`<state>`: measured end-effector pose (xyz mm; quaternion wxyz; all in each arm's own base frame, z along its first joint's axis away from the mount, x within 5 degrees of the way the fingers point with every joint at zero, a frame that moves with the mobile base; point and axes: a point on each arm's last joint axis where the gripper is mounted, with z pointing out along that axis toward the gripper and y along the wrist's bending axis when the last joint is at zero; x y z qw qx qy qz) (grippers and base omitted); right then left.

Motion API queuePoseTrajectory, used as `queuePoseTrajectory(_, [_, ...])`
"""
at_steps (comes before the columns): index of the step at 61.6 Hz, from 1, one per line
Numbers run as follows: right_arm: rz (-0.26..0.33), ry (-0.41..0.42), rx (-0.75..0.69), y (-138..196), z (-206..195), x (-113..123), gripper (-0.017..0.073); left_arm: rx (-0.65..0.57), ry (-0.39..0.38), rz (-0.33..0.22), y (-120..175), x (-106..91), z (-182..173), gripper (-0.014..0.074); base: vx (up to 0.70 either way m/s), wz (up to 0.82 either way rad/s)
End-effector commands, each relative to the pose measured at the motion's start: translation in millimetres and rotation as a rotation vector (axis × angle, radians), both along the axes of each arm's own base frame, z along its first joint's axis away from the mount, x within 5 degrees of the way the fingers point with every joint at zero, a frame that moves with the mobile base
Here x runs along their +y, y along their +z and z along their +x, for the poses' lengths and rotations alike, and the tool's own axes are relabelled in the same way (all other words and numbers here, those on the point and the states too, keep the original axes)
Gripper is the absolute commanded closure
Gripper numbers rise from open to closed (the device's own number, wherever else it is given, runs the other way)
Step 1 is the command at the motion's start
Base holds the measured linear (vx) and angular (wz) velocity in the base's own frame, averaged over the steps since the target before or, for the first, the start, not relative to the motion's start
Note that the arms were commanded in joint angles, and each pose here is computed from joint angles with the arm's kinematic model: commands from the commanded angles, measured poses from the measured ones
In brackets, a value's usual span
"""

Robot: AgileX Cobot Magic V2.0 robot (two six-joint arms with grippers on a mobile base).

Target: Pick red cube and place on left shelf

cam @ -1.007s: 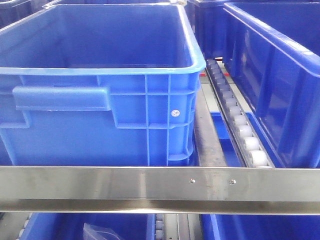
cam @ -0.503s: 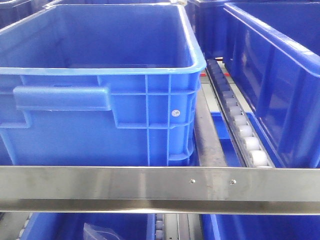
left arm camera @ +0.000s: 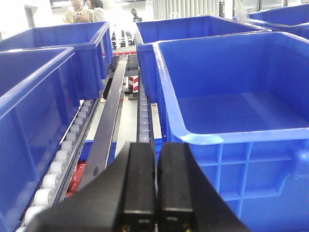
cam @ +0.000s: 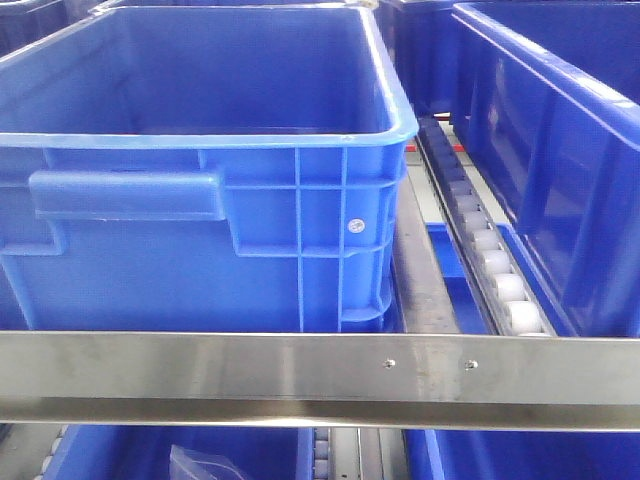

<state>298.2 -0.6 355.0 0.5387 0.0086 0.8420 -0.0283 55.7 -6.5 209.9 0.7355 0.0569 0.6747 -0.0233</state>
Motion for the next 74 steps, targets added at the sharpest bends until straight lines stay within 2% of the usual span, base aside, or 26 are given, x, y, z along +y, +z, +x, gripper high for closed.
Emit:
queuePoseTrajectory(1, [-0.026,0.007,-0.165,37,-15,-4,0.0060,-0.052,0.007,-0.017,0,0.7,1,0.0488,0.00,0.00])
queuePoseTrajectory(8, [-0.029,-0.025,-0.209,43,-47,-12,0.0215,-0.052,0.007,-0.017,0,0.7,1,0.0488,0.00,0.00])
queuePoseTrajectory(12, [-0.031,-0.034,-0.232,43,-68,-13,0.0344,-0.052,0.007,-0.017,0,0.7,1,0.0488,0.00,0.00])
queuePoseTrajectory(16, [-0.039,-0.036,-0.273,39,-104,-13,0.0518,-0.052,0.007,-0.017,0,0.7,1,0.0488,0.00,0.00])
queuePoseTrajectory(28, [-0.044,-0.029,-0.412,5,-191,-9,0.0505,-0.052,0.007,-0.017,0,0.7,1,0.0488,0.00,0.00])
queuePoseTrajectory(37, [-0.046,-0.026,-0.496,-23,-228,-7,0.0505,-0.052,0.007,-0.017,0,0.7,1,0.0488,-0.01,-0.08])
queuePoseTrajectory(74, [-0.045,-0.026,-0.517,-30,-236,-7,0.0505,-0.052,0.007,-0.017,0,0.7,1,0.0488,0.00,-0.01])
